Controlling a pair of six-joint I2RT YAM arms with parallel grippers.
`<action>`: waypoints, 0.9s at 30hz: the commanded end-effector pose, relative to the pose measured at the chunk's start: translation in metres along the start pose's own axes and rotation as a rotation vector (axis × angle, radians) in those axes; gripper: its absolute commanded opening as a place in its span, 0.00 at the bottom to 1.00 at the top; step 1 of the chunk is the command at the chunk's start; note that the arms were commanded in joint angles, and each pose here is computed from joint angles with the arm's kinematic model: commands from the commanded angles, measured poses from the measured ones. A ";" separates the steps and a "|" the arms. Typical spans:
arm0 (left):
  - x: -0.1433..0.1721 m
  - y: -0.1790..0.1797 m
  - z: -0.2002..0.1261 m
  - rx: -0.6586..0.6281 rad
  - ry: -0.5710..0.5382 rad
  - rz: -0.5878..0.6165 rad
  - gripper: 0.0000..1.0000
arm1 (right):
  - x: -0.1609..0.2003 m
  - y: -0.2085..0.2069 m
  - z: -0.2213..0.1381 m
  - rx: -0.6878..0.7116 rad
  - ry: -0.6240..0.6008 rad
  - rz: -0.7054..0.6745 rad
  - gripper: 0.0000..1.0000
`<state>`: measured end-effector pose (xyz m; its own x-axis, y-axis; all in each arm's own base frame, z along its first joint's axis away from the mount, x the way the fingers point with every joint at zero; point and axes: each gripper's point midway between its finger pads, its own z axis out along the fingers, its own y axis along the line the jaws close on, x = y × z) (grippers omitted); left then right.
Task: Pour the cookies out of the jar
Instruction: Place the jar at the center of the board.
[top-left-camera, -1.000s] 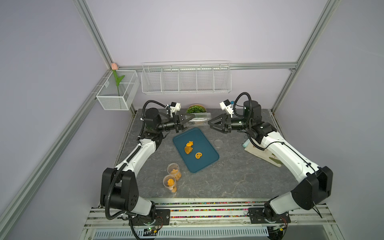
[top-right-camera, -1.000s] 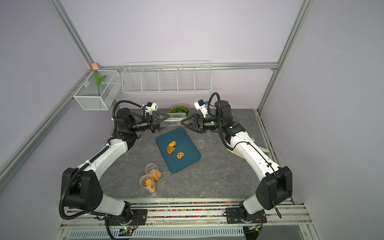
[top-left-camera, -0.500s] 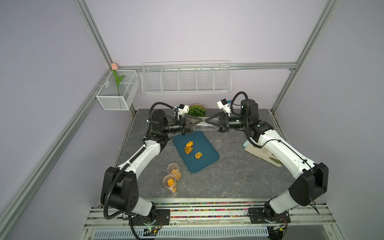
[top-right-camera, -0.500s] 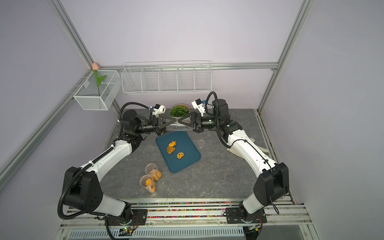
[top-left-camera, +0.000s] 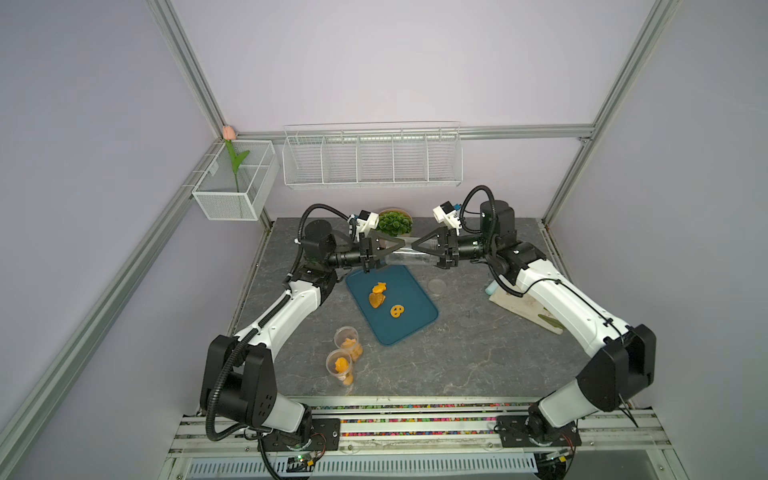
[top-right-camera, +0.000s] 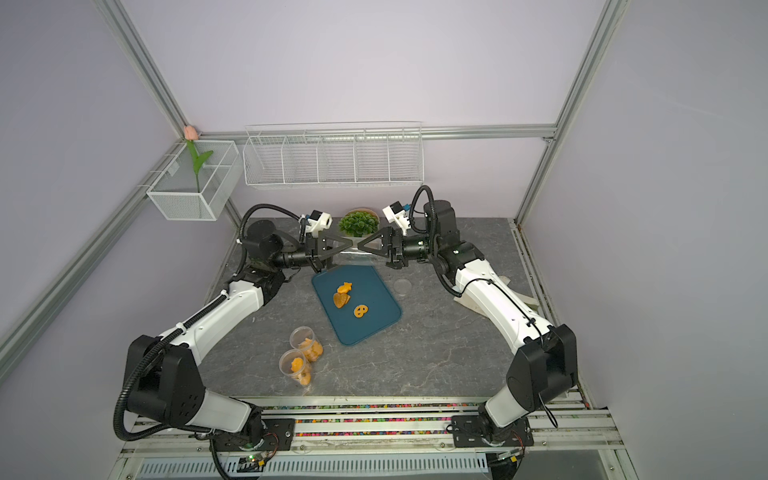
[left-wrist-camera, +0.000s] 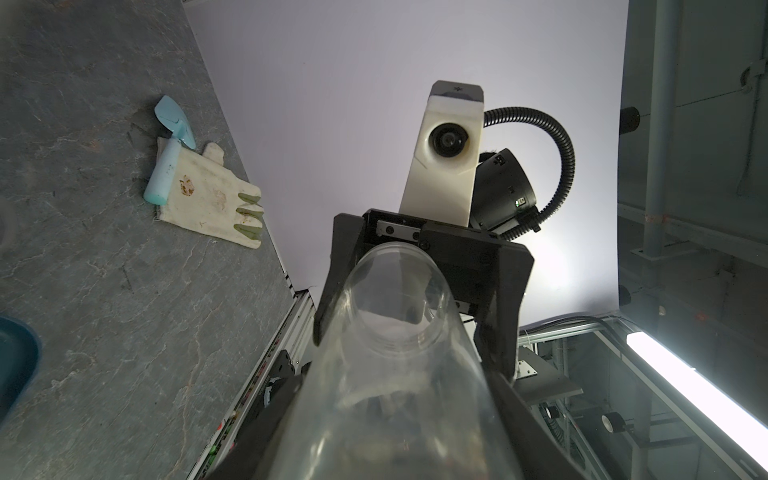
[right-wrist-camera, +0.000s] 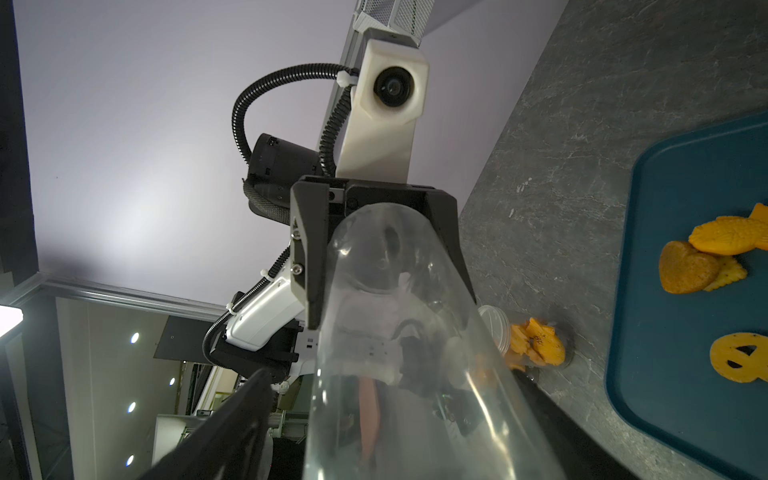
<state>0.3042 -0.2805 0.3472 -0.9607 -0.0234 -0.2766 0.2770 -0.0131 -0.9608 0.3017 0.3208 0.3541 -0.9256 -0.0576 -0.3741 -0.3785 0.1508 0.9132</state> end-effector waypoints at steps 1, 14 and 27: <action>-0.003 -0.009 -0.001 -0.002 -0.017 0.028 0.61 | 0.018 0.023 -0.009 -0.055 0.050 -0.015 0.90; -0.003 -0.009 -0.002 -0.004 -0.016 0.027 0.61 | 0.026 0.024 -0.008 -0.067 0.065 -0.020 0.91; 0.001 -0.009 -0.001 -0.001 0.002 0.023 0.62 | 0.023 0.024 -0.007 -0.066 0.045 -0.028 0.75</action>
<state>0.2998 -0.2800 0.3501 -0.9593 -0.0101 -0.2821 0.2822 -0.0131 -0.9593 0.2876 0.3170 0.3451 -0.9362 -0.0867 -0.3406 -0.3502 0.1471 0.9251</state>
